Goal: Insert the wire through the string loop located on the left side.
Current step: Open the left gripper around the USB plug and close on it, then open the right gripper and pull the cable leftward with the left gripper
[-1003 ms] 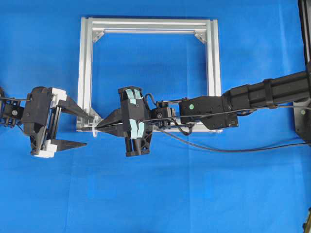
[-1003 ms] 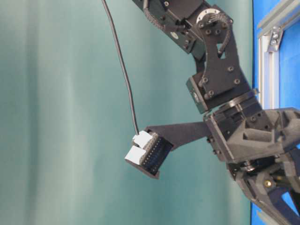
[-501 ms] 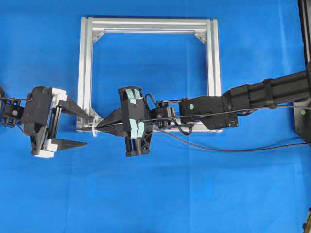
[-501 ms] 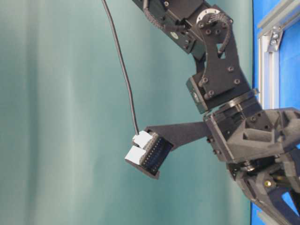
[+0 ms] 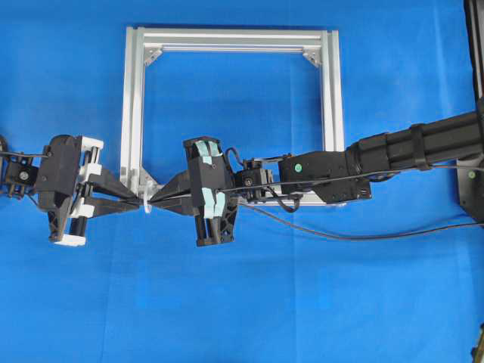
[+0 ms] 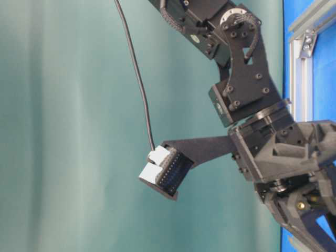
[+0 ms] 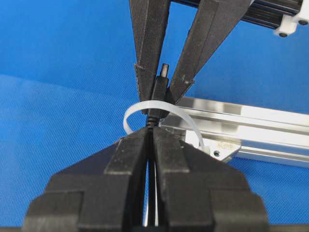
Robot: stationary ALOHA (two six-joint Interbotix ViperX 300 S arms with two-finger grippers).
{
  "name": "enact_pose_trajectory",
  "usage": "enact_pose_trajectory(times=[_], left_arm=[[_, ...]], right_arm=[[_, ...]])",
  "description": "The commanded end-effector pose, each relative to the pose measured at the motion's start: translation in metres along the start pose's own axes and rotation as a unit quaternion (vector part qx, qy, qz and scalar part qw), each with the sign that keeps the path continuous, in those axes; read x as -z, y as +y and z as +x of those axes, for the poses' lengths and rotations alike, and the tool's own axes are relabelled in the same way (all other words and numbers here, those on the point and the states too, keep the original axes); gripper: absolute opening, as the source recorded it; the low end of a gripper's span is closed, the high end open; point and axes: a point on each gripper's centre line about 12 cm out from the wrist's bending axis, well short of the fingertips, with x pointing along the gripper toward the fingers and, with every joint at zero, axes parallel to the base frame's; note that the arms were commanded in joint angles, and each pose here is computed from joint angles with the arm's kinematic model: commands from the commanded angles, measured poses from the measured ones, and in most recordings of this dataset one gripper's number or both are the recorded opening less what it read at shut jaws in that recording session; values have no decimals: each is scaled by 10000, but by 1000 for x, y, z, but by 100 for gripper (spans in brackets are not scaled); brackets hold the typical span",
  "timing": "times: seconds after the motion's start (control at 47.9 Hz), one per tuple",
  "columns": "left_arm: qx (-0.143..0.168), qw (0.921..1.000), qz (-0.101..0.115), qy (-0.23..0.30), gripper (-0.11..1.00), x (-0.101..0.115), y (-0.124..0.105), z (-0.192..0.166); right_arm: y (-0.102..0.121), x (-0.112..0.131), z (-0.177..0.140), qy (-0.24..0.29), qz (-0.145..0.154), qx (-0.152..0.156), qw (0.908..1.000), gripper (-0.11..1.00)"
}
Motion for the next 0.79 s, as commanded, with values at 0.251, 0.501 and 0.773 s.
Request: enact_pose_trajectory(times=[0.251, 0.501, 0.773], left_arm=[[28, 9999, -7, -159, 8, -9, -2, 2], [28, 9999, -7, -159, 8, -9, -2, 1], [32, 9999, -9, -121, 8, -8, -2, 0]], right_arm=[[-1, -15, -2, -109, -19, 16, 9999, 2], [-1, -15, -2, -102, 4, 20, 9999, 14], [-2, -11, -3, 11, 49, 43, 10000, 91]])
